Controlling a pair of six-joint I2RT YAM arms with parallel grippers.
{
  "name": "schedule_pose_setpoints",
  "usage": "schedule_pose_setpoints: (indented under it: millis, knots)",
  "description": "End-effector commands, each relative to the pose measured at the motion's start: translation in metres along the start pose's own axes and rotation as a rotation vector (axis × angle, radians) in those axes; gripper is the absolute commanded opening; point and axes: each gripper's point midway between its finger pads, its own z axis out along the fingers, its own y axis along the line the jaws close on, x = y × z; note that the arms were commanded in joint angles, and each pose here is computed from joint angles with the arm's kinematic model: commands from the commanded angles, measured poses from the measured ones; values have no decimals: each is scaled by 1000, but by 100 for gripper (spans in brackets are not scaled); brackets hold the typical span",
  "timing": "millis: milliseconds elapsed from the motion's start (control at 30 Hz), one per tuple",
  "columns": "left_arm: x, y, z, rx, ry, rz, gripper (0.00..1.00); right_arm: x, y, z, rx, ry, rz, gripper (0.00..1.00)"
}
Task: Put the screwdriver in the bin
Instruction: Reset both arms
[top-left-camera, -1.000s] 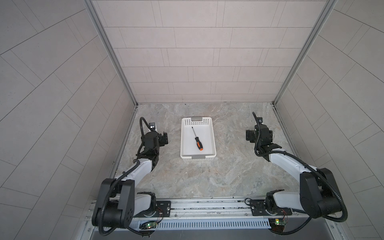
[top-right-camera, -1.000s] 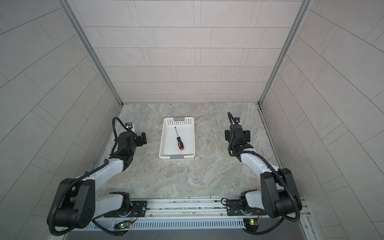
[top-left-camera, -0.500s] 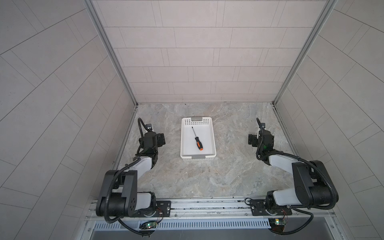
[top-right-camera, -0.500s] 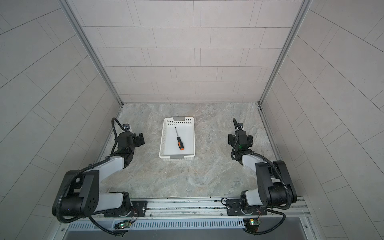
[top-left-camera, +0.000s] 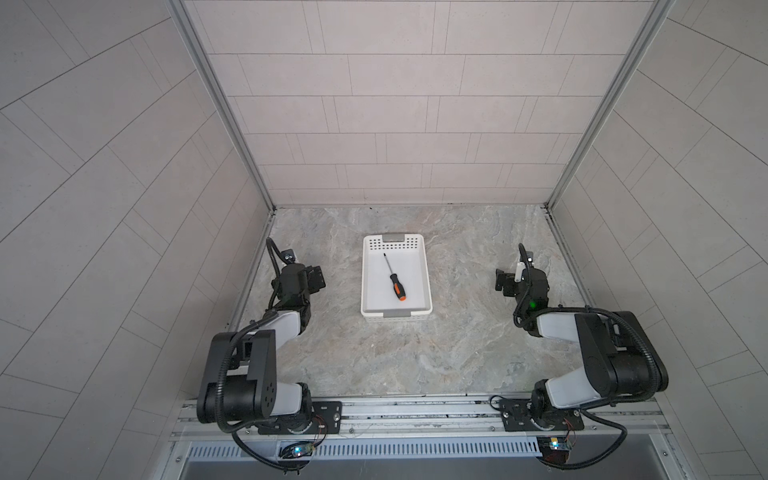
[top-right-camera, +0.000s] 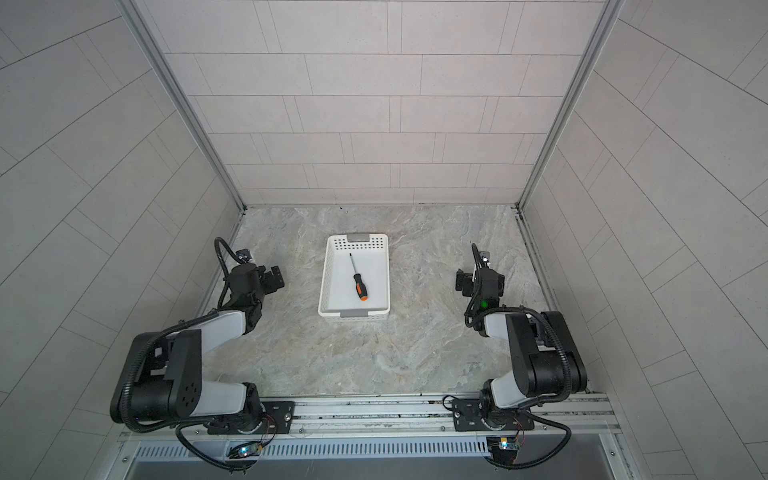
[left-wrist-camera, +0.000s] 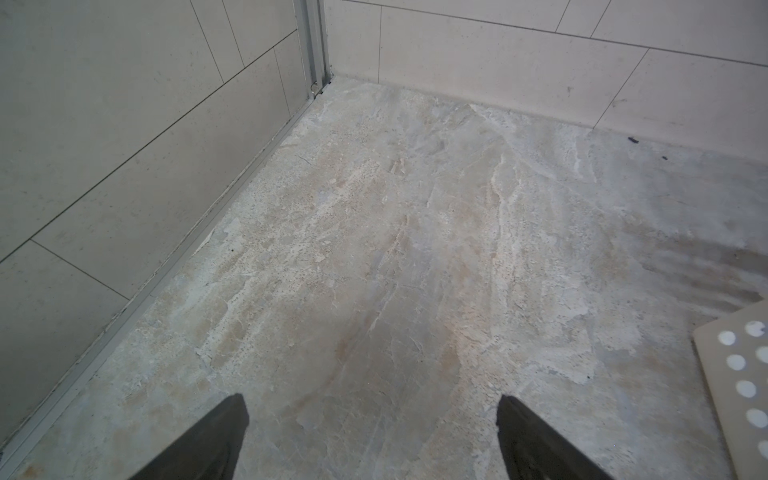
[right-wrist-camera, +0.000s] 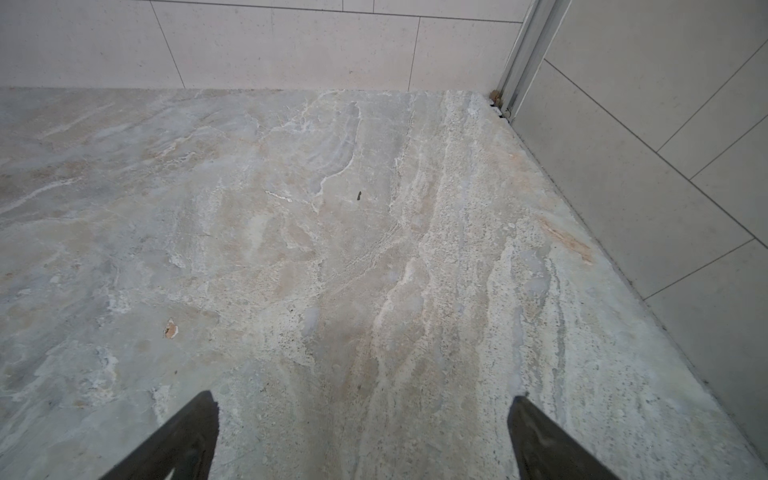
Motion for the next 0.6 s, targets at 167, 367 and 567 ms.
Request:
schedule_pose_setpoints:
  millis: [167,367,567]
  knots:
    - [-4,-22,4,130,-60,34,100,-6,24,1,-65,-15,-106,100]
    - [1,-36,8,202,-41,84,100,-6,25,0,-63,-23,-108,100]
    - [11,-40,16,174,-50,117,100,-6,25,-3,-62,-35,-111,100]
